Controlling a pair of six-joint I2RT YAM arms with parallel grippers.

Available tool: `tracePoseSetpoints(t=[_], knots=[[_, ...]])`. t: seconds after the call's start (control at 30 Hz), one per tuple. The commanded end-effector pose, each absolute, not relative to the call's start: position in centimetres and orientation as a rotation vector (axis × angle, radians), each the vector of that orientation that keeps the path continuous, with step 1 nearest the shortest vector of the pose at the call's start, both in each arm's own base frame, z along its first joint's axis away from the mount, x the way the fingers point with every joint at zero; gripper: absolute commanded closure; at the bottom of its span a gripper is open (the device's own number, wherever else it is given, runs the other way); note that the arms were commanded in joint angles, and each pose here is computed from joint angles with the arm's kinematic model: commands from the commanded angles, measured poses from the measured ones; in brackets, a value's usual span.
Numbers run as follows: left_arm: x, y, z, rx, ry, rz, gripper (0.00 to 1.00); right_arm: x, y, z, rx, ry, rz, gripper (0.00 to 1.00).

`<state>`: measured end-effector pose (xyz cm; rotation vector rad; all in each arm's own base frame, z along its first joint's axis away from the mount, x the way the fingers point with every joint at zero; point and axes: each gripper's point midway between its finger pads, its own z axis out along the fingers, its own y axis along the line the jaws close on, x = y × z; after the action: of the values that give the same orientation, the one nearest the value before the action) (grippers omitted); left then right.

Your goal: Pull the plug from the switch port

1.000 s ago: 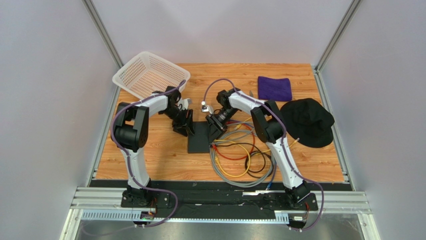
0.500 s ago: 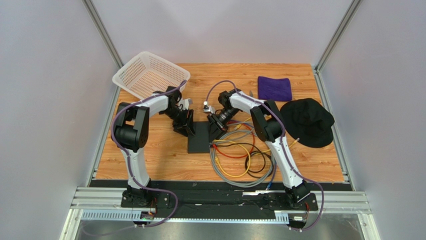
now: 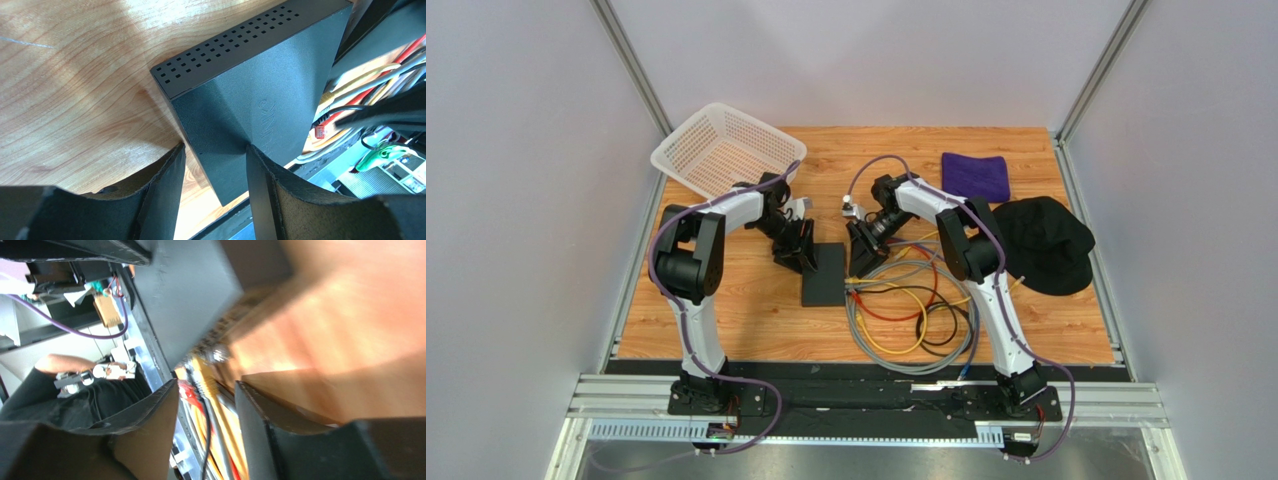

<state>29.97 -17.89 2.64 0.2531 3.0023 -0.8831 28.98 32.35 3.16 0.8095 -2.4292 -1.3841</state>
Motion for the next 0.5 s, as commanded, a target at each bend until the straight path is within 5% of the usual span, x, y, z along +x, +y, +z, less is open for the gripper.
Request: tracePoseSetpoints(t=[0.0,0.47], knots=[[29.5,-17.8,1.6,0.307,3.01,-0.821,0.43,31.2,31.1,0.6,0.89,-2.558,-1.295,0.49],[29.4,-17.8,1.5,0.334,3.017,-0.804,0.43,29.7,33.2,-0.7,0.926,-2.467,-1.323,0.5]])
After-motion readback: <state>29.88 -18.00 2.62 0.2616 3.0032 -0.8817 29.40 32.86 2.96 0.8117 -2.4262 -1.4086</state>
